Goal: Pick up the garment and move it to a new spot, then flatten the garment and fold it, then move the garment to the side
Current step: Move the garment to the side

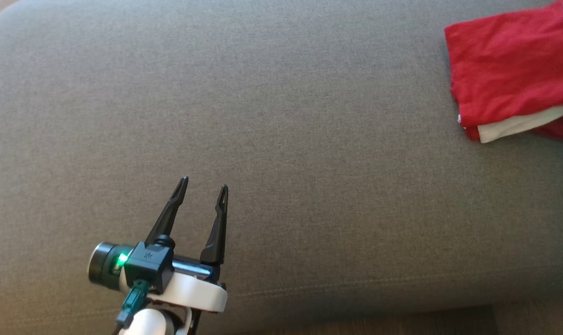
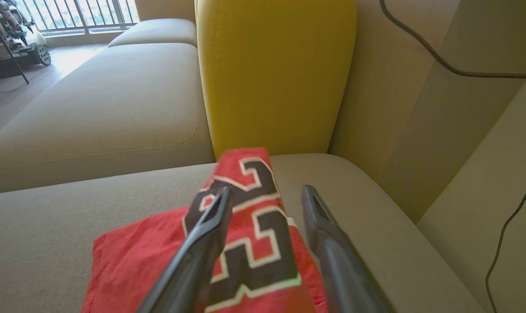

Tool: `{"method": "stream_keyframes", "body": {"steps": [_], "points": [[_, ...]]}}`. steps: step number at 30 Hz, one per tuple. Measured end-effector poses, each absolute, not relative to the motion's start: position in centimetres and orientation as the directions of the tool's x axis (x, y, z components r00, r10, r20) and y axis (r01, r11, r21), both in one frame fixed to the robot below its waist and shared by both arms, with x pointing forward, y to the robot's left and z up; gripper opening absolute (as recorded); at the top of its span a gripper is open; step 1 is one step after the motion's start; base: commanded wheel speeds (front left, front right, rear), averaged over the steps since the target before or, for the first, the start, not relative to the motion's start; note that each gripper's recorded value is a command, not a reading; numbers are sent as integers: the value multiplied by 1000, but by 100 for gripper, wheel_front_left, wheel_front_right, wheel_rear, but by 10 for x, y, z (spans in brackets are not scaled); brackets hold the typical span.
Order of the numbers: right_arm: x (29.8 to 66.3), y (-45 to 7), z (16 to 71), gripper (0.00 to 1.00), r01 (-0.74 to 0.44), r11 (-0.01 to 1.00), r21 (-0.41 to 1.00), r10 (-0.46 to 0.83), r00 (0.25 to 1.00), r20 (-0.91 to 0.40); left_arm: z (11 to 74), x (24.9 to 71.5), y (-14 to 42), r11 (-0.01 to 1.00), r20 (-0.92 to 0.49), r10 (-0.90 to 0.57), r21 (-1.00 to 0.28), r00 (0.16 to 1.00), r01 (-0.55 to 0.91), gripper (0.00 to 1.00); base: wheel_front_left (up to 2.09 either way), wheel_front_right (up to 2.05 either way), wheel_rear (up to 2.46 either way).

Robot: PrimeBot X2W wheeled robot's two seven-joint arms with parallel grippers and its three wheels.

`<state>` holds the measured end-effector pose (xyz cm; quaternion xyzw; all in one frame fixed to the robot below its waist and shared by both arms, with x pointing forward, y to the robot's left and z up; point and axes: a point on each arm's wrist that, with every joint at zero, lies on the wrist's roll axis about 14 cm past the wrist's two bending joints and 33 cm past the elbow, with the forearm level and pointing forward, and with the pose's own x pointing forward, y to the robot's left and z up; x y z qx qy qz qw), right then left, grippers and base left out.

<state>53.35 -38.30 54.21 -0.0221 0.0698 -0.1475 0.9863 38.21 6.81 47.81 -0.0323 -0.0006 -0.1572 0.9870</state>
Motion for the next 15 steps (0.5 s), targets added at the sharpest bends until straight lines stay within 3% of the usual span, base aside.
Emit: {"method": "stream_keyframes", "body": {"steps": [6, 15], "points": [[531, -371, 543, 100, 263, 961, -82, -271, 954, -126, 486, 378, 73, 953, 31, -296, -54, 955, 297, 100, 0, 0, 0], [500, -251, 509, 100, 38, 999, 5, -37, 995, -89, 501, 356, 91, 970, 61, -223, -89, 973, 228, 100, 0, 0, 0]]}}
